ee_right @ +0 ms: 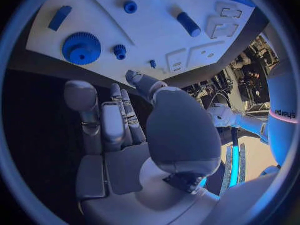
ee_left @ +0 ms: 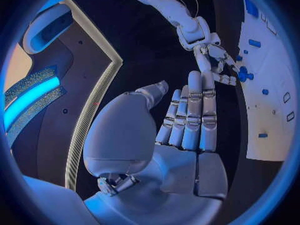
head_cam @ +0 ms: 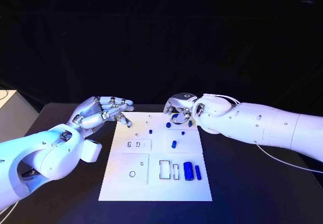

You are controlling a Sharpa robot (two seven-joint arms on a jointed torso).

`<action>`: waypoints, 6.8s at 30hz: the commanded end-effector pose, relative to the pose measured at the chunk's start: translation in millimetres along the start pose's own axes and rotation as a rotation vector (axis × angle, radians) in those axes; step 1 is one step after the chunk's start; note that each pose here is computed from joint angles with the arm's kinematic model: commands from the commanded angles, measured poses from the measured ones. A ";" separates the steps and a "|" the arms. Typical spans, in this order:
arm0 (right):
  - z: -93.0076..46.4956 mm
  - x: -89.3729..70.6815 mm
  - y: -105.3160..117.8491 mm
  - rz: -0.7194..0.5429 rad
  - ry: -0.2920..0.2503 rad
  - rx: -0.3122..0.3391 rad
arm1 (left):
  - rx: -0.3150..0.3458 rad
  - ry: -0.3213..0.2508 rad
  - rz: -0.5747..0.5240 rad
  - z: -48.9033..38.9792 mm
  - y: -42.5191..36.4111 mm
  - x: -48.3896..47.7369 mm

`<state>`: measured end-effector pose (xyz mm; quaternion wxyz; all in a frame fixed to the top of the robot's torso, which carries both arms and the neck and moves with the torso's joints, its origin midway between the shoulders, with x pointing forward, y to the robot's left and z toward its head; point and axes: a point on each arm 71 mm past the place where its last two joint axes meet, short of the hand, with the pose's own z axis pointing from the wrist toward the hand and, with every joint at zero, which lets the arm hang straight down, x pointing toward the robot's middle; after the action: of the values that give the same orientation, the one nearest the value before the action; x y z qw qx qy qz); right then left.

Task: Assemble the parts on the task board

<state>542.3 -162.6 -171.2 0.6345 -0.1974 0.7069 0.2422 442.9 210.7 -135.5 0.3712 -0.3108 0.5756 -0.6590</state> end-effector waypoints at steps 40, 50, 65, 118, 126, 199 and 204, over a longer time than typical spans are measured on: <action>0.8 19.6 -0.2 -0.064 0.080 0.026 | -0.002 -0.002 0.006 2.5 -1.8 -9.9; 0.4 12.2 3.5 -0.079 -0.029 0.021 | -0.005 0.000 0.005 2.8 -1.5 -9.9; 13.4 -3.8 16.5 -0.070 -0.221 0.038 | -0.006 0.000 0.005 3.4 -1.0 -10.4; 54.9 6.0 29.7 -0.085 -0.155 0.092 | 0.002 0.014 0.000 9.1 -1.0 -5.2; 56.6 6.5 31.9 -0.087 -0.150 0.088 | 0.001 0.015 0.000 9.3 -0.8 -5.3; -39.0 -2.8 -66.6 0.220 -0.030 0.309 | -0.015 -0.026 0.018 8.9 3.4 -22.7; -36.2 -0.6 -69.4 0.236 -0.025 0.322 | -0.015 -0.027 0.019 8.8 3.5 -23.2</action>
<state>553.8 -239.3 -171.4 0.6453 -0.0137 0.7370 0.2004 463.6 227.7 -138.6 0.3888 -0.3221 0.5788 -0.6403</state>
